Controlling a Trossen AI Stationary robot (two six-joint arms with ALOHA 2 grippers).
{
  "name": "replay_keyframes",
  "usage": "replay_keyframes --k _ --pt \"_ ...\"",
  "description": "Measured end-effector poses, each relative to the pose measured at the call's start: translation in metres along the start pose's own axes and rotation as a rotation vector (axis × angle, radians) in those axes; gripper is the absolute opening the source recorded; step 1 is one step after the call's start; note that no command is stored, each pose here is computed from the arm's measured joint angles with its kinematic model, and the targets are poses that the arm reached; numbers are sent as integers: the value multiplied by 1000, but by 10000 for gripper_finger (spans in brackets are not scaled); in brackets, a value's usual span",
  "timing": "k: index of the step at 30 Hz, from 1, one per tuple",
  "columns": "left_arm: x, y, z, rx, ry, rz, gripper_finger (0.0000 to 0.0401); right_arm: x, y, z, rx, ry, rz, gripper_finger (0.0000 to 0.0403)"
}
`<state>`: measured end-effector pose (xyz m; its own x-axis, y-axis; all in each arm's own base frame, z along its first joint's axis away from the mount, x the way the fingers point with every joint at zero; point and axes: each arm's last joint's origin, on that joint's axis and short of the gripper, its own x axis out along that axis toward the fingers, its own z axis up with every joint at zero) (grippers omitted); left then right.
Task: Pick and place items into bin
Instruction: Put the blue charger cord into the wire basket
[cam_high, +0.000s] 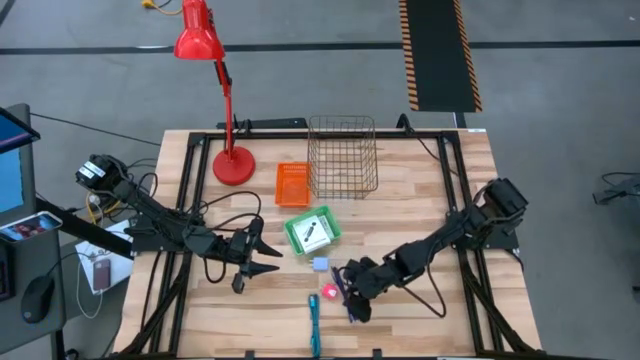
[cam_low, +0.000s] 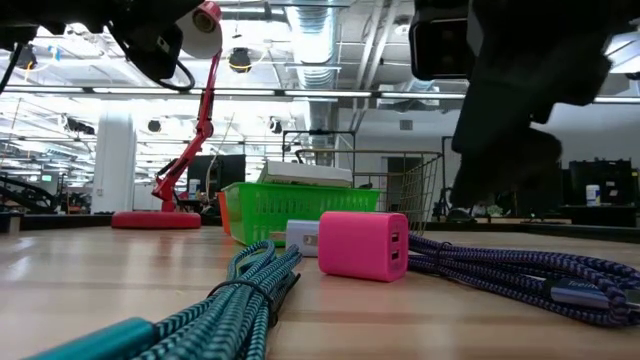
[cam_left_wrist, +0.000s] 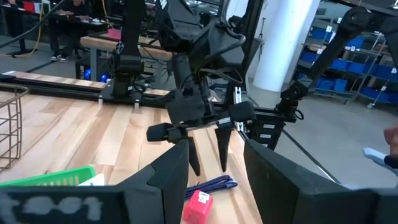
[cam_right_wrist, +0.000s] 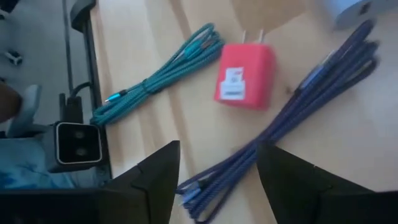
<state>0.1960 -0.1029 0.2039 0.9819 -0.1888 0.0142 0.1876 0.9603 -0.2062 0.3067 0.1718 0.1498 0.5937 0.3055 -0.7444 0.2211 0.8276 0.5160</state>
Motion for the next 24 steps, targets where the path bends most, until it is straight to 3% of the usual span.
replay_keyframes --k 24 --pt "-3 -11 -3 -55 32 -119 144 4 -4 -10 146 -34 -116 208"
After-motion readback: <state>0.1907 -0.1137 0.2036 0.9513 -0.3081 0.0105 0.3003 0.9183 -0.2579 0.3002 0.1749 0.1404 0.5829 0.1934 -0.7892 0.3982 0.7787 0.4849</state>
